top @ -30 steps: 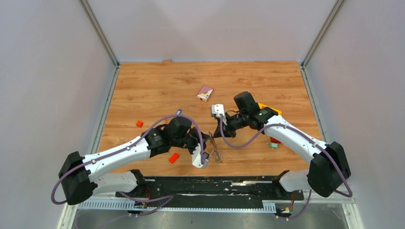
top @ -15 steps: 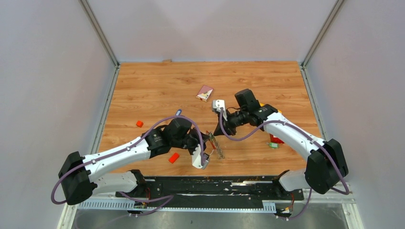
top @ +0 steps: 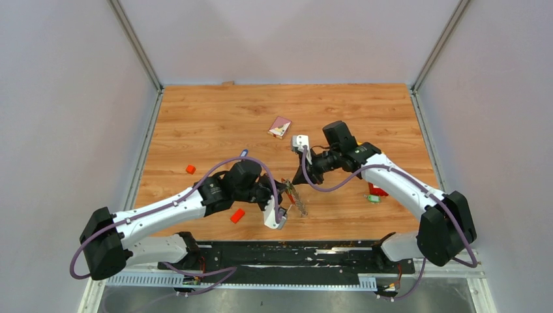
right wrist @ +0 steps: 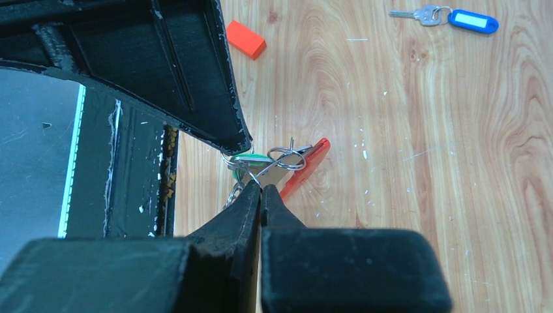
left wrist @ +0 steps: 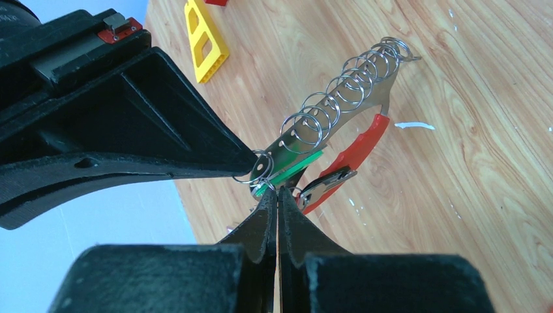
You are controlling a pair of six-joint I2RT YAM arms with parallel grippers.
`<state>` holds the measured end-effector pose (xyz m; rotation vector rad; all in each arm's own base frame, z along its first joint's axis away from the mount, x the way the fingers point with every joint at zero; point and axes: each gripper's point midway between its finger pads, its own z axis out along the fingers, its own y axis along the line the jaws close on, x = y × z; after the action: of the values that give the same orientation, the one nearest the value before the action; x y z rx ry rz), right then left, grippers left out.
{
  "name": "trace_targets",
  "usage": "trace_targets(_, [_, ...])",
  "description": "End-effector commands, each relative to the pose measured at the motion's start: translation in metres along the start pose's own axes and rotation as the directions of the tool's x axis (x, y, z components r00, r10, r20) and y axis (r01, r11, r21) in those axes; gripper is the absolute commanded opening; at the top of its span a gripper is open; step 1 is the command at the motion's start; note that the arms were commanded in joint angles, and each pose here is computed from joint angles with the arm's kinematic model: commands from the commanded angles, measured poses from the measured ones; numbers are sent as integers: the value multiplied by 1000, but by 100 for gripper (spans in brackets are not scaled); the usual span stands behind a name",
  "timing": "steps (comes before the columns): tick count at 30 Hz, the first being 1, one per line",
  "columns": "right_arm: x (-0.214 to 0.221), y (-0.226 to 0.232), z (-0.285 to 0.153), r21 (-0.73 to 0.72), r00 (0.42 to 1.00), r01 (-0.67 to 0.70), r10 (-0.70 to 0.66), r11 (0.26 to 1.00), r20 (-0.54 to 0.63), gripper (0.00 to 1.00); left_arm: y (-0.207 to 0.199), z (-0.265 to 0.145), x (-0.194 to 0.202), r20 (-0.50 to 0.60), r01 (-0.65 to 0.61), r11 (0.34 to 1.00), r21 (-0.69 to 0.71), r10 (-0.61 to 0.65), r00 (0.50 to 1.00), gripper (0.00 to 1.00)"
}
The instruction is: Put the keys on the keyring
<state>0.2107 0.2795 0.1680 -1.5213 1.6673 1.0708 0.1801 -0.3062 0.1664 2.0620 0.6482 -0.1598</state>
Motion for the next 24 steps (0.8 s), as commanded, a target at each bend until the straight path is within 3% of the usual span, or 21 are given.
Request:
trace_targets(1, [-39,-15,-19,102,980,163,-174,981,102,0,-15,2,-14,61,72,997,28,-73,995,0])
trace_targets(24, [-69,-35,-55,267,962,-13,-60,964,267,0,26,6,6,120,302,923,-240,-280,952,0])
